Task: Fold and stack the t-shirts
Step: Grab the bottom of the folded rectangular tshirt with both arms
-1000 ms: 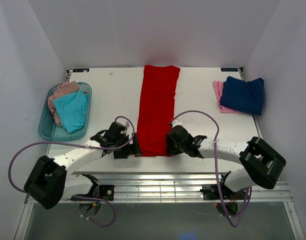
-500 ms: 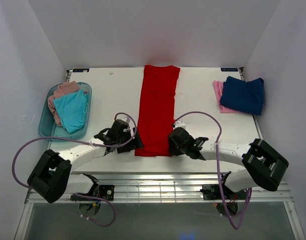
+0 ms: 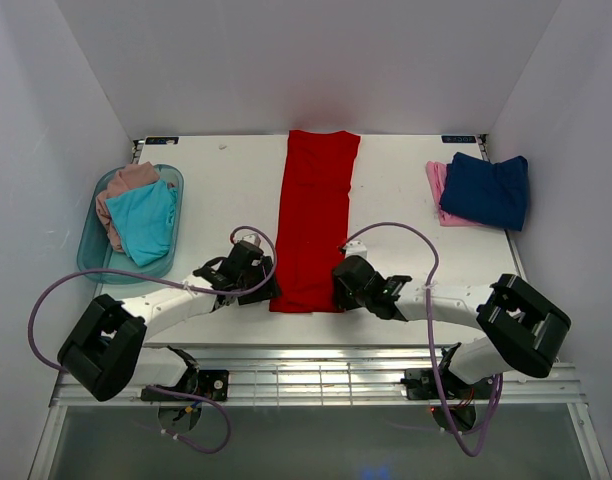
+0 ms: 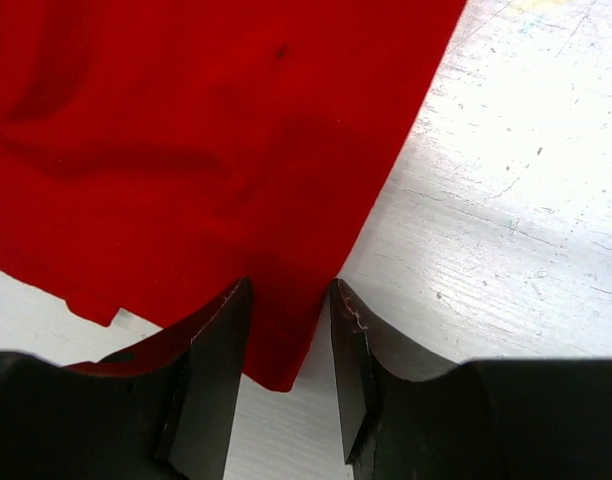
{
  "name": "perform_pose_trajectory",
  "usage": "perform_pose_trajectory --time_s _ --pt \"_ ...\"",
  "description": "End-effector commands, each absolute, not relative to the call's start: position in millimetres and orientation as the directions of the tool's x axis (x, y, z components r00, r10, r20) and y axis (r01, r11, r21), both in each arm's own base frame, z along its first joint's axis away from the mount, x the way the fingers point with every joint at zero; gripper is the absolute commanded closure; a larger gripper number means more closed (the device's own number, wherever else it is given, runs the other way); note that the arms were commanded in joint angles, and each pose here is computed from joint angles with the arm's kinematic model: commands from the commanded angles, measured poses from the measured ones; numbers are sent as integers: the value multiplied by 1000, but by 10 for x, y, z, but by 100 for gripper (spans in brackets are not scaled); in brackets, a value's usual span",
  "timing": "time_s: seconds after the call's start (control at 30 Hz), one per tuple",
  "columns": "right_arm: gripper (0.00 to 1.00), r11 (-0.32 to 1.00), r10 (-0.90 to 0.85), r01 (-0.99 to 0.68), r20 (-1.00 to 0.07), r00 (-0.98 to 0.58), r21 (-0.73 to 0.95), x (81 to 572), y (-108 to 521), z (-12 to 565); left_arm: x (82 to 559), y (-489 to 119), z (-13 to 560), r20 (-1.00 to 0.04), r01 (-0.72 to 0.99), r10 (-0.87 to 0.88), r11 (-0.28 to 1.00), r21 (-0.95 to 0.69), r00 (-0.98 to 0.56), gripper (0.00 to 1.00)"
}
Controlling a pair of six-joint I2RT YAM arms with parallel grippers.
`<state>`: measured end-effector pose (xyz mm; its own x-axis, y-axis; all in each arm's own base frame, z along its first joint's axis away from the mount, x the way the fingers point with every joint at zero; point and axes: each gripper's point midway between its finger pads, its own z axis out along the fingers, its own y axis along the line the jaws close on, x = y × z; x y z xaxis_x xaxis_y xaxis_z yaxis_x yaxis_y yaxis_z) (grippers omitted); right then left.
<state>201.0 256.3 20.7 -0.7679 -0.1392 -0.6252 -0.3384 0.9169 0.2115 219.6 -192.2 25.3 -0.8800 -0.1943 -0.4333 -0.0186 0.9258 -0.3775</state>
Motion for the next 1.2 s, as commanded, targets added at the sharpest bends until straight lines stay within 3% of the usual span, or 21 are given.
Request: perform_pose_trajectory --time_s 0.0,0.6,0.7,0.77,0.8,0.83,0.87,1.0,1.17 --pt "57 939 -232 -322 -471 -851 118 1623 2227 -172 1732 -1606 -147 -296 -54 -117 976 -213 -948 32" --pt "57 945 -229 -308 -451 -862 109 1425 2226 -217 1442 -1644 -230 -258 -18 -61 986 -166 -964 46" --pt "64 946 -231 -307 -446 -865 107 1410 2229 -255 1421 -1607 -253 -258 -21 -60 988 -152 -964 54" --pt "79 946 -234 -307 -439 -868 103 1398 2231 -290 1419 -1607 -256 -257 -23 -62 988 -150 -964 67" --pt "84 946 -234 -306 -436 -869 103 1391 2233 -300 1419 -1603 -270 -257 -23 -61 989 -148 -964 74" --pt "88 946 -235 -307 -432 -870 103 1381 2239 -313 1418 -1607 -275 -258 -20 -58 989 -148 -965 94" --pt "92 946 -239 -307 -424 -874 99 1364 2230 -337 1417 -1613 -279 -256 -20 -58 988 -151 -965 100" --pt "92 945 -253 -315 -410 -876 91 1297 2231 -349 1401 -1726 -248 -267 13 -40 981 -193 -963 100" --pt "92 953 -234 -295 -464 -855 63 1307 2264 -130 1600 -1959 90 -382 53 -62 957 -284 -922 100"
